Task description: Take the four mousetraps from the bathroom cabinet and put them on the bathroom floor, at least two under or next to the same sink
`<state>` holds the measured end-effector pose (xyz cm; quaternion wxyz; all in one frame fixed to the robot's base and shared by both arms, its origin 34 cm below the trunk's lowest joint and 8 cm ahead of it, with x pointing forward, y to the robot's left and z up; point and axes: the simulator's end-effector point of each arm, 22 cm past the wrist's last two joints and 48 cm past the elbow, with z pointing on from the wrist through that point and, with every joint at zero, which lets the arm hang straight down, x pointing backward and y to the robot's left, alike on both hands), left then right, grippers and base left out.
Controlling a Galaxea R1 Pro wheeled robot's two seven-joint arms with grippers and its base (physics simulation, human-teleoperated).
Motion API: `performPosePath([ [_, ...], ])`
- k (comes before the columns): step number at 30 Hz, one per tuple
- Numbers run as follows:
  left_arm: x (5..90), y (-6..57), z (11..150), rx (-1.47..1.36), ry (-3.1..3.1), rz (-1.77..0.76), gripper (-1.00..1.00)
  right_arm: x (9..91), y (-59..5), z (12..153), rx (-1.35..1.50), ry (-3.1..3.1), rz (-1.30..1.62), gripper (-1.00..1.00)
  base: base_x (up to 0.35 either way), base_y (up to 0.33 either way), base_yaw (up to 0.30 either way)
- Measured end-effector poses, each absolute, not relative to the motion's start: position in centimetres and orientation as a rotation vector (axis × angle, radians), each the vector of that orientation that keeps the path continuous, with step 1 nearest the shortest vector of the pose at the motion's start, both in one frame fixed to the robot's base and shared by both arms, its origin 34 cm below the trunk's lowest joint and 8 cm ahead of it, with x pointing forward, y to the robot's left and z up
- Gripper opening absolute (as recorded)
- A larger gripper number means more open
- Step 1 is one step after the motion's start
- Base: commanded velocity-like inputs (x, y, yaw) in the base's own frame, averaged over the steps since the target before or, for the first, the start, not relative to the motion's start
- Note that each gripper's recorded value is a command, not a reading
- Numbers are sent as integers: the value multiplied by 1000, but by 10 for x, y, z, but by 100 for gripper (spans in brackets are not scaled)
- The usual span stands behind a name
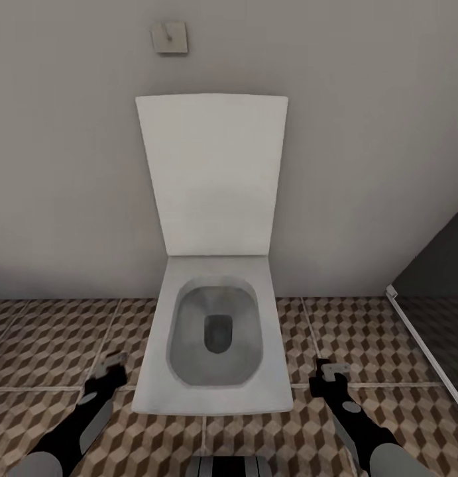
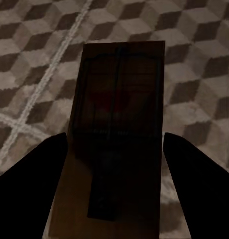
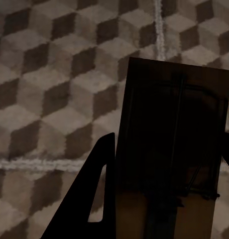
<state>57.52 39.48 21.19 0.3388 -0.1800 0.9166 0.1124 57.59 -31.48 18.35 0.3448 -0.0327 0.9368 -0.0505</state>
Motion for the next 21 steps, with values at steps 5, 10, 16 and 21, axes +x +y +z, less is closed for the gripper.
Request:
performPosePath([
  [5, 584, 390, 216, -421, 2379, 234, -100, 577, -315, 184, -85, 2429, -132, -100, 0, 0, 0],
  [10, 586, 409, 221, -394, 2373, 244, -100, 577, -315, 184, -84, 2429, -132, -100, 0, 0, 0],
  [16, 576, 397, 209, -368, 2468, 196, -100, 588, -316, 192, -87, 2402, -137, -100, 0, 0, 0],
  [21, 576, 390, 208, -349, 2496, 154, -100, 592, -316, 195, -90, 2394, -138, -100, 0, 0, 0],
])
